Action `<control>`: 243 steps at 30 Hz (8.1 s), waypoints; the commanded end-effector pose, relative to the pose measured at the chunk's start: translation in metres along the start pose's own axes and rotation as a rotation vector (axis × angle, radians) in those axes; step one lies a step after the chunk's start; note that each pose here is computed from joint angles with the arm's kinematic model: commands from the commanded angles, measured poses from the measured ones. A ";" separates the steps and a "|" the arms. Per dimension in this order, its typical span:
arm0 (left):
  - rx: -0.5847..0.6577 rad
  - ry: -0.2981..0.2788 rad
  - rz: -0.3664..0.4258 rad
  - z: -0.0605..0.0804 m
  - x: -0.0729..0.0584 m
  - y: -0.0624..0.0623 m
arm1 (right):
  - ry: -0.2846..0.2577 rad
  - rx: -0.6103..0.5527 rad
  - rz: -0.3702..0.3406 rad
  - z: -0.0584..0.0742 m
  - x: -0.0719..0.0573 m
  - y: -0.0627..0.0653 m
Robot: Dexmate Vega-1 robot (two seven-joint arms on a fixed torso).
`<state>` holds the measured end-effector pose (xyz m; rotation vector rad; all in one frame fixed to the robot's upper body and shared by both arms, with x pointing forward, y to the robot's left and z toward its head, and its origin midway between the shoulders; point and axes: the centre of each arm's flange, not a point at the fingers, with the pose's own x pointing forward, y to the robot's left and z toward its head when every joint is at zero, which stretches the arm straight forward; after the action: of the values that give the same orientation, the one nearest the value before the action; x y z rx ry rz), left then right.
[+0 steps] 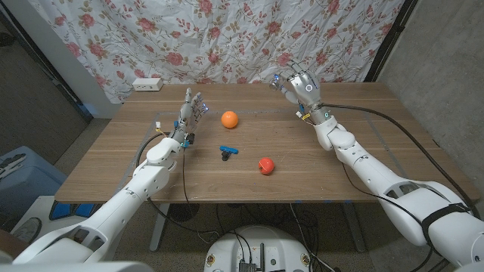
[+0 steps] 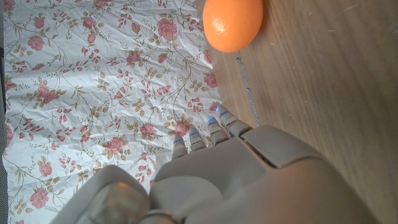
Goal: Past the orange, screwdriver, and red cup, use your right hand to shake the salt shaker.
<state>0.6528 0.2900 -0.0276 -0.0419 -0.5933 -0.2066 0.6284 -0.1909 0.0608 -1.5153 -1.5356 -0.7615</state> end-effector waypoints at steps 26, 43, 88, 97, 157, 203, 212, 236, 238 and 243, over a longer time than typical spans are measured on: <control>0.000 0.000 0.000 0.000 0.000 0.000 | 0.157 0.282 0.015 -0.007 0.027 -0.018; 0.000 0.000 0.000 0.000 0.000 0.000 | 0.192 0.375 0.157 -0.007 0.030 -0.019; 0.000 0.000 0.000 0.000 0.000 0.000 | 0.268 0.607 0.373 -0.021 0.031 -0.021; 0.000 0.000 0.000 0.000 0.000 0.000 | 0.292 0.649 0.441 -0.023 0.026 -0.019; 0.000 0.000 0.000 0.000 0.000 0.000 | 0.298 0.615 0.476 0.033 -0.059 0.031; 0.000 0.000 0.000 0.000 0.000 0.000 | 0.283 0.629 0.497 0.068 -0.104 0.047; 0.000 0.000 0.000 0.000 0.000 0.000 | 0.284 0.630 0.526 0.074 -0.108 0.050; 0.000 0.000 0.000 0.000 0.000 0.000 | 0.325 0.642 0.595 0.077 -0.108 0.053; 0.000 0.000 0.000 0.000 0.000 0.000 | 0.322 0.641 0.600 0.077 -0.107 0.053; 0.000 0.000 0.000 0.000 0.000 0.000 | 0.331 0.645 0.609 0.076 -0.106 0.053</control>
<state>0.6529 0.2901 -0.0276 -0.0418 -0.5934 -0.2065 0.6618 -0.1709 -0.0758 -1.1813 -0.9017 -0.1315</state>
